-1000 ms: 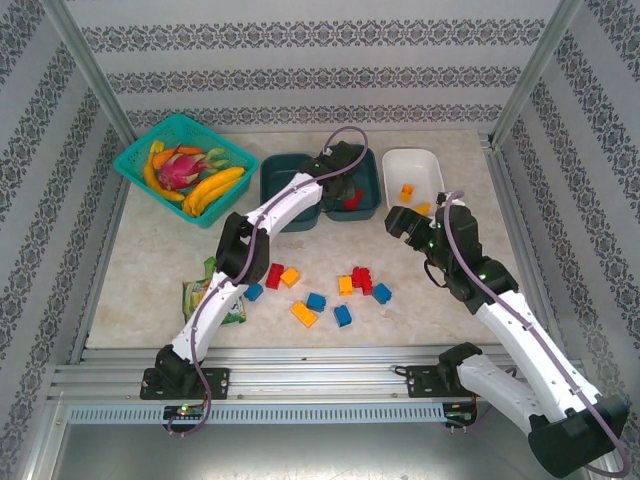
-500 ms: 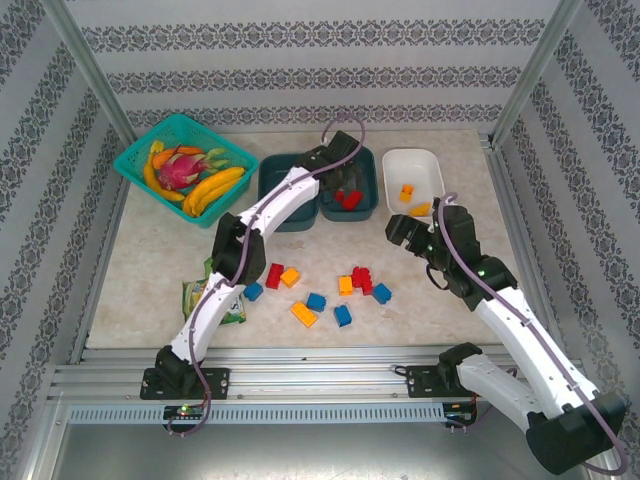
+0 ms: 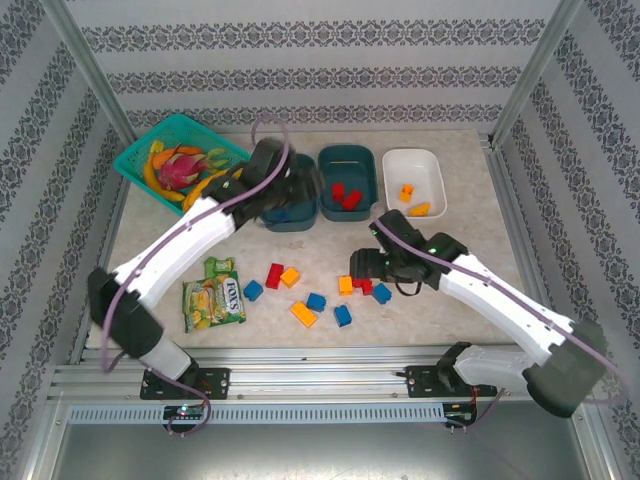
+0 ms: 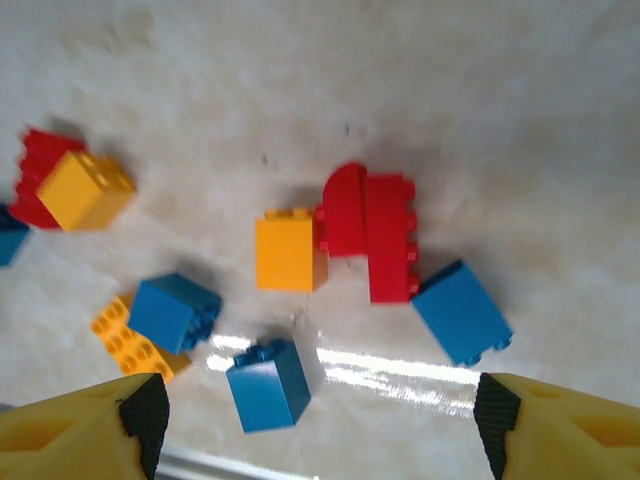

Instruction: Sort the legos into containers by color

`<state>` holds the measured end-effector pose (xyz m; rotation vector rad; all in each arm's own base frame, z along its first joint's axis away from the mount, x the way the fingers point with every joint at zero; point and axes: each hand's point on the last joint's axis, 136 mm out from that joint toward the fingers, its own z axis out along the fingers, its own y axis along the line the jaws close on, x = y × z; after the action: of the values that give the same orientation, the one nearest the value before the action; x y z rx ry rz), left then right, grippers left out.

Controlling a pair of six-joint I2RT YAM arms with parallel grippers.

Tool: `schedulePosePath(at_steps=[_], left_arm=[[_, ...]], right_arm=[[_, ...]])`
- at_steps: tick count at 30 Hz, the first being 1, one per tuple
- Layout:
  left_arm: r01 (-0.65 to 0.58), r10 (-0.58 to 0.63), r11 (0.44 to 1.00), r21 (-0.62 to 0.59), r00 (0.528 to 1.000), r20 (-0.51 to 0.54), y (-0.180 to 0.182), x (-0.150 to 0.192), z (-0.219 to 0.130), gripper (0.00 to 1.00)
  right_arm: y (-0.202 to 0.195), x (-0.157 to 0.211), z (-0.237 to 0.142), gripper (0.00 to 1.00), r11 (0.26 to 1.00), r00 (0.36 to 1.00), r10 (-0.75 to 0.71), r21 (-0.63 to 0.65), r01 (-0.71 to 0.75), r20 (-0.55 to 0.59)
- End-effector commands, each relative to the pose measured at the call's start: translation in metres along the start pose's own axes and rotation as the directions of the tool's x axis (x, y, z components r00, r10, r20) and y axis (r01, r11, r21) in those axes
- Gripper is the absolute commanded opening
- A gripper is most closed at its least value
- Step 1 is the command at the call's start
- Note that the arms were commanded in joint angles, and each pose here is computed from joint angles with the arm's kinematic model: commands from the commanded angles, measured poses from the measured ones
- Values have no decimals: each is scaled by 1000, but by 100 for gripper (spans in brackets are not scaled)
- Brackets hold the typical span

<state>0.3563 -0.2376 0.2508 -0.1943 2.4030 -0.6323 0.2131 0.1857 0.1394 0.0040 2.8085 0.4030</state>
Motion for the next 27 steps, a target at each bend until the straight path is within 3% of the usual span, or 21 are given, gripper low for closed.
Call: schedulePosePath(at_steps=[1,5,8,10,14,27], left_arm=[[43,-37,997,66,995,-87,24,58,-13,74],[73,-66,996,54,989,-135,61,105,-43,74],[83,-76,996,46,989,-131,78,120,-63,74],[84,-79,995,47,991,-109,84,121,-73,76],[81,-75,995,61,993,-90,84,119,-82,76],[88,-83,993,84,995,-62,79,112,-94,76]], right_arm=[[11,23,14,83,998,990,51,34,-47,-133],[32,34,38,82,995,974,100,47,-92,-204],[36,38,60,75,985,957,170,70,-157,-237],[38,39,74,68,977,946,211,77,-198,-245],[36,39,96,67,967,934,247,133,-220,-257],[8,11,128,53,965,963,171,230,-122,-209]])
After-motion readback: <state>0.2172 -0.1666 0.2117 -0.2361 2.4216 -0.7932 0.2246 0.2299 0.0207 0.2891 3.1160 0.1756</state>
